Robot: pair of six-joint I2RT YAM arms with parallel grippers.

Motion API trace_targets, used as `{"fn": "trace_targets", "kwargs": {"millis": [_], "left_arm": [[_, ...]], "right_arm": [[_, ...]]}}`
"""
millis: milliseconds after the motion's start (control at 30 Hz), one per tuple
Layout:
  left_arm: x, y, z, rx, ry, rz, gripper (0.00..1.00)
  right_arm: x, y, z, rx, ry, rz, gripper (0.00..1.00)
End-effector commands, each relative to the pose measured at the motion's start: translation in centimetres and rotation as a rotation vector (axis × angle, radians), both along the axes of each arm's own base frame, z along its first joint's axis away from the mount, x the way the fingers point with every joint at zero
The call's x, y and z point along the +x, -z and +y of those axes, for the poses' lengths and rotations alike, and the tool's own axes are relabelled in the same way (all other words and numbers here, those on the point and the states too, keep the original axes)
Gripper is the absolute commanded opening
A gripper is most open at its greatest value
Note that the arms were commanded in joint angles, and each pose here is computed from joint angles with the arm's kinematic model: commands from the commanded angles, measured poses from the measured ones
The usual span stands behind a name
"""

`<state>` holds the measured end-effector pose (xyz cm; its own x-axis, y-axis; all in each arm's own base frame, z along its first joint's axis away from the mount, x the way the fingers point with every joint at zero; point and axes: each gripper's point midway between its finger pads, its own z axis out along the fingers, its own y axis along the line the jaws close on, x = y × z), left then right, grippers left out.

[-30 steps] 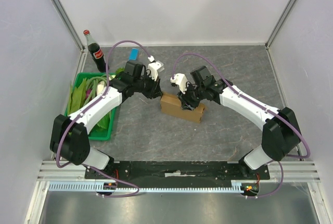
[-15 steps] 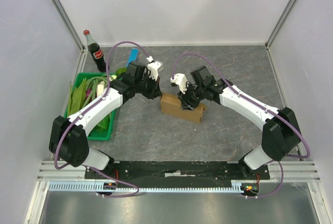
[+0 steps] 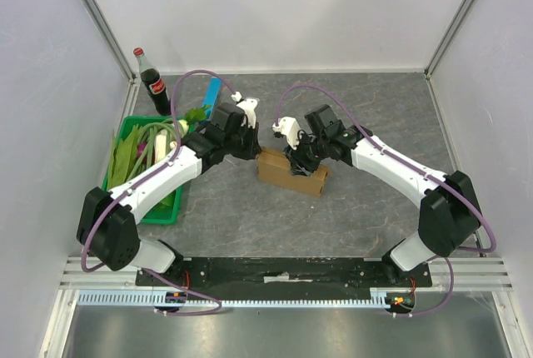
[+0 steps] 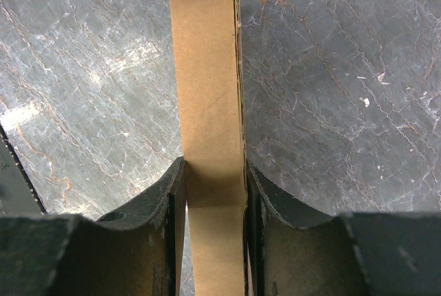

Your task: Fold the paper box

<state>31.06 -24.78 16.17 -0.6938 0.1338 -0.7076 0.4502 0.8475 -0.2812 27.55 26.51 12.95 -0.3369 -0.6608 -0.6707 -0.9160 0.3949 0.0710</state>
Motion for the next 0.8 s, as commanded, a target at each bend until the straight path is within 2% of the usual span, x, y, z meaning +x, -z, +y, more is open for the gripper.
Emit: {"fn": "trace_targets", "kwargs": {"millis": [0,100,300,400,500,533,600,633,700,767], "left_arm": [[-1.0,-0.4,-1.5,-0.027,0.002,-0.025,0.02],[-1.0,0.0,-0.7,0.005,-0.012,-0.041,0.02],[-2.2,1.6,-1.0,-0.026,-0.016,0.012,0.02],[-2.6,2.3,-0.8,-0.033,-0.032,0.014,0.02],[-2.7,2.6,-0.4,-0.032,-0.054,0.002,0.02],[-2.7,2.6,-0.3,-0.03,-0.056,-0.002,0.02],[-2.8,2.9,-0.1,-0.015,-0.063,-0.005,0.02],[-2.8,2.8,-0.1,-0.014,-0.062,-0.009,0.02],[-2.9,3.1,0.0,-0.011,-0.065,-0.005,0.02],[-2.7,3.2,0.4,0.001,-0.087,-0.01,0.02]], "right_arm": [[-1.7,1.7,-0.7,-0.05,0.005,0.093,0.15],[-1.6,1.8,-0.7,-0.054,0.008,0.092,0.15],[-1.2,2.1,-0.9,-0.061,0.036,0.086,0.15],[-0.6,1.7,-1.0,-0.051,0.094,0.065,0.18],[0.4,0.8,-1.4,-0.031,0.207,0.033,0.34],[0.5,0.5,-1.5,-0.025,0.236,0.03,0.44],[0.6,-0.7,-1.7,0.003,0.292,0.024,0.54],[0.7,-1.0,-1.9,0.003,0.31,0.014,0.64],[1.0,-2.3,-2.3,0.039,0.412,0.019,0.73],[1.0,-3.7,-2.6,0.076,0.476,0.007,0.77]]}}
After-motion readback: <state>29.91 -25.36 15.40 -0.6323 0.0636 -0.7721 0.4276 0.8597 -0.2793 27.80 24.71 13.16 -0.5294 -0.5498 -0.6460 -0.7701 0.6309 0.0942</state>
